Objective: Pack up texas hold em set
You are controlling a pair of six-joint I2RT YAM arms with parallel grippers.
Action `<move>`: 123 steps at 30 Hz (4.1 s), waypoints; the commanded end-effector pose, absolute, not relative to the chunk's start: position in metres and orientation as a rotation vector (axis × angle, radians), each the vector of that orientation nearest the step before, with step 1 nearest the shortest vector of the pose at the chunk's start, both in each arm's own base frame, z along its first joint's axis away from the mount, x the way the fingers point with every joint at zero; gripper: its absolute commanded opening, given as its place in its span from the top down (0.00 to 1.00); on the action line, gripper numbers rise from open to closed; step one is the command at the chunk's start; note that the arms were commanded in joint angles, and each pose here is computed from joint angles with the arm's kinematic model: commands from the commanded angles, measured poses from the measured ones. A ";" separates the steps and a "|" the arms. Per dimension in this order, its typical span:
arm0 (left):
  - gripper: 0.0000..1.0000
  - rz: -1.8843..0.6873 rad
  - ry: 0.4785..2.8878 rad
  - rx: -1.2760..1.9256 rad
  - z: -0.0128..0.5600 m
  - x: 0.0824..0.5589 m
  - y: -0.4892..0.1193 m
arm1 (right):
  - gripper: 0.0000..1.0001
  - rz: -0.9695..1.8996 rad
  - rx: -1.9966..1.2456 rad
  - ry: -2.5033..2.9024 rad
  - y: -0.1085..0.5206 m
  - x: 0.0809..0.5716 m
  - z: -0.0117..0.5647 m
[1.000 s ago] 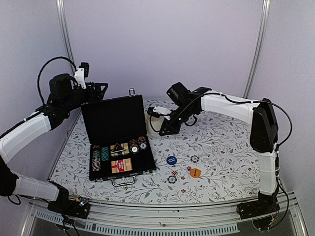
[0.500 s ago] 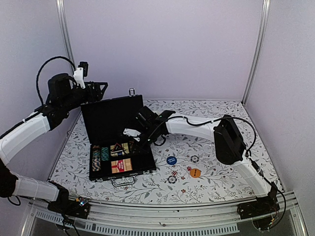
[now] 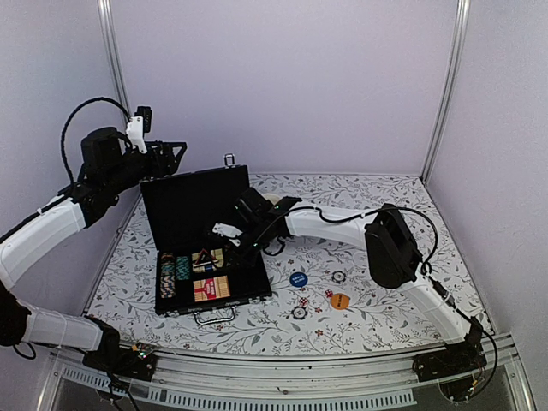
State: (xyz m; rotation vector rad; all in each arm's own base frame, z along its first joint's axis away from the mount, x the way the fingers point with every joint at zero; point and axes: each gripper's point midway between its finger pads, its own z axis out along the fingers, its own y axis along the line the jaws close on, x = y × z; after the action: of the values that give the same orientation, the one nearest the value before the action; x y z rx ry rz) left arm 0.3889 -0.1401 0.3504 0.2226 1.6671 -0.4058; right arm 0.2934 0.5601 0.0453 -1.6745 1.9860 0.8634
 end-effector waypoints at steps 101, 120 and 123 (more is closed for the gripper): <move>0.59 -0.506 2.707 1.231 0.047 0.216 -0.456 | 0.58 0.645 -0.947 1.963 0.172 0.372 0.208; 0.64 -0.286 2.742 1.331 0.015 0.202 -0.454 | 0.58 0.657 -0.957 1.975 0.173 0.371 0.202; 0.68 -0.276 2.746 1.339 0.014 0.201 -0.451 | 0.58 0.660 -0.959 1.975 0.173 0.371 0.202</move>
State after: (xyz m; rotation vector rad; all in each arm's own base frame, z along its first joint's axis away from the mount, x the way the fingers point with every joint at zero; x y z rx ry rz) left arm 0.2072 -0.4538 0.0190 1.2934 2.7438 -0.3269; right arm 0.3722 0.1700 0.2032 -0.9401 1.9851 0.6365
